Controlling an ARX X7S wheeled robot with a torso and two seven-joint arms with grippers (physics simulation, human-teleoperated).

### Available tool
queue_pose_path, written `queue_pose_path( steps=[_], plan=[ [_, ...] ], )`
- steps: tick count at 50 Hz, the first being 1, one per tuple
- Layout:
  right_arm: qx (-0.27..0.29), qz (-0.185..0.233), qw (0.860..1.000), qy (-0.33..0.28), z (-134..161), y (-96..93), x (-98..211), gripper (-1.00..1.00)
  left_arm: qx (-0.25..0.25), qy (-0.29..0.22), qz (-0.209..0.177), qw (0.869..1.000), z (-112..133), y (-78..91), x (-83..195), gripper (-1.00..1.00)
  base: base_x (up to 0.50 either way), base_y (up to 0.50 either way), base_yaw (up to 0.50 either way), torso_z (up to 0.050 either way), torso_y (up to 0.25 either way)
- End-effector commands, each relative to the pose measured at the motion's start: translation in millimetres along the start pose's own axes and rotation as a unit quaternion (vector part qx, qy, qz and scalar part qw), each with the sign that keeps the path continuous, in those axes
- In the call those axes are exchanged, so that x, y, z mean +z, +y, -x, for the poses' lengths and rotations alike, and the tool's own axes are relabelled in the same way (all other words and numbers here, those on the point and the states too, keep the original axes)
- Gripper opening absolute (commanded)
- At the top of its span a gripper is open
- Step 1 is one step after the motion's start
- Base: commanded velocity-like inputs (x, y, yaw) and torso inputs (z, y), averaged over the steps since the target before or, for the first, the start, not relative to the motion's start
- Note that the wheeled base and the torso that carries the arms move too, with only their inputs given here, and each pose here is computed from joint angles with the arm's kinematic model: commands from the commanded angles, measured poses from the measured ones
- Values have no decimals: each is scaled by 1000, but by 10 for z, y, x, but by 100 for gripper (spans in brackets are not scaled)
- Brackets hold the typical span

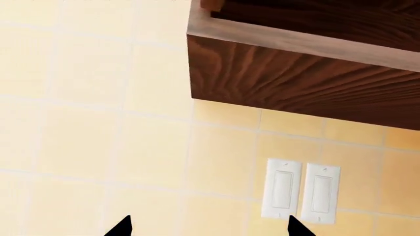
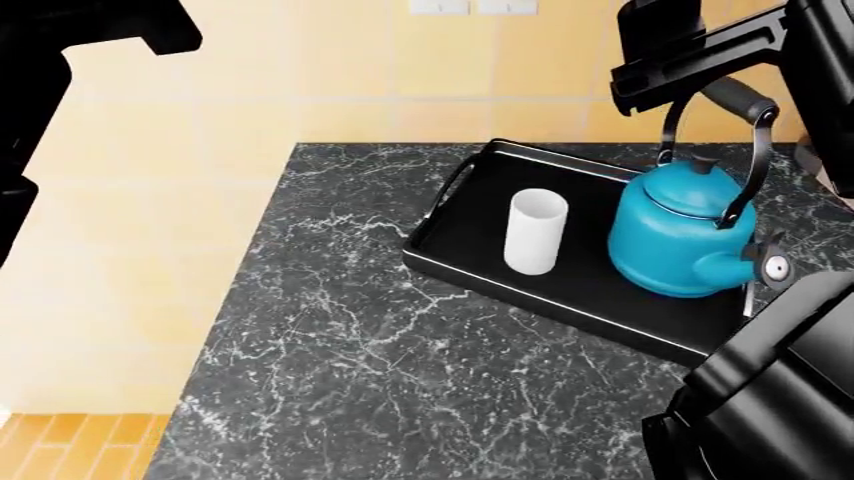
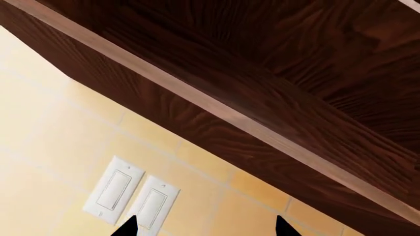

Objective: Pick the kettle from the counter and place it on the tray. Then pick the mug from the cabinet and place it on the tray. Then close the cabinet doors.

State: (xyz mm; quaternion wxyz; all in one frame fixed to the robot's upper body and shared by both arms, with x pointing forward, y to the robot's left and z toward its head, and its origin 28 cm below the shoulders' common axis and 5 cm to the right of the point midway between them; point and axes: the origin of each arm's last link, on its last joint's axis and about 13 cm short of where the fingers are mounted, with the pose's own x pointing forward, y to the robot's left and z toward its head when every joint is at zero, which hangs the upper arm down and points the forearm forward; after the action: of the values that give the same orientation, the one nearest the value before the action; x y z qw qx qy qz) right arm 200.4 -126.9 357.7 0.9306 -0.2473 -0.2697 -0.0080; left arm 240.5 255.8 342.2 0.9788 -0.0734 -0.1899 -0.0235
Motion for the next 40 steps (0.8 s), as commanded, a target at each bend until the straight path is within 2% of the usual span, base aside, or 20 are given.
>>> queue_pose_path(
  steps=[1, 23, 40],
  plan=[
    [0, 1, 1000, 0, -7, 1, 8, 100, 1, -1, 1, 1000, -5, 7, 10, 100, 0, 109, 0, 0, 0],
    [1, 4, 1000, -4, -15, -2, 44, 100, 5, -6, 7, 1000, -12, 31, 52, 100, 0, 21, 0, 0, 0],
    [1, 2, 1000, -3, -15, 0, 24, 100, 35, -47, 20, 998, -88, 111, 264, 100, 0, 0, 0, 0, 0]
  ],
)
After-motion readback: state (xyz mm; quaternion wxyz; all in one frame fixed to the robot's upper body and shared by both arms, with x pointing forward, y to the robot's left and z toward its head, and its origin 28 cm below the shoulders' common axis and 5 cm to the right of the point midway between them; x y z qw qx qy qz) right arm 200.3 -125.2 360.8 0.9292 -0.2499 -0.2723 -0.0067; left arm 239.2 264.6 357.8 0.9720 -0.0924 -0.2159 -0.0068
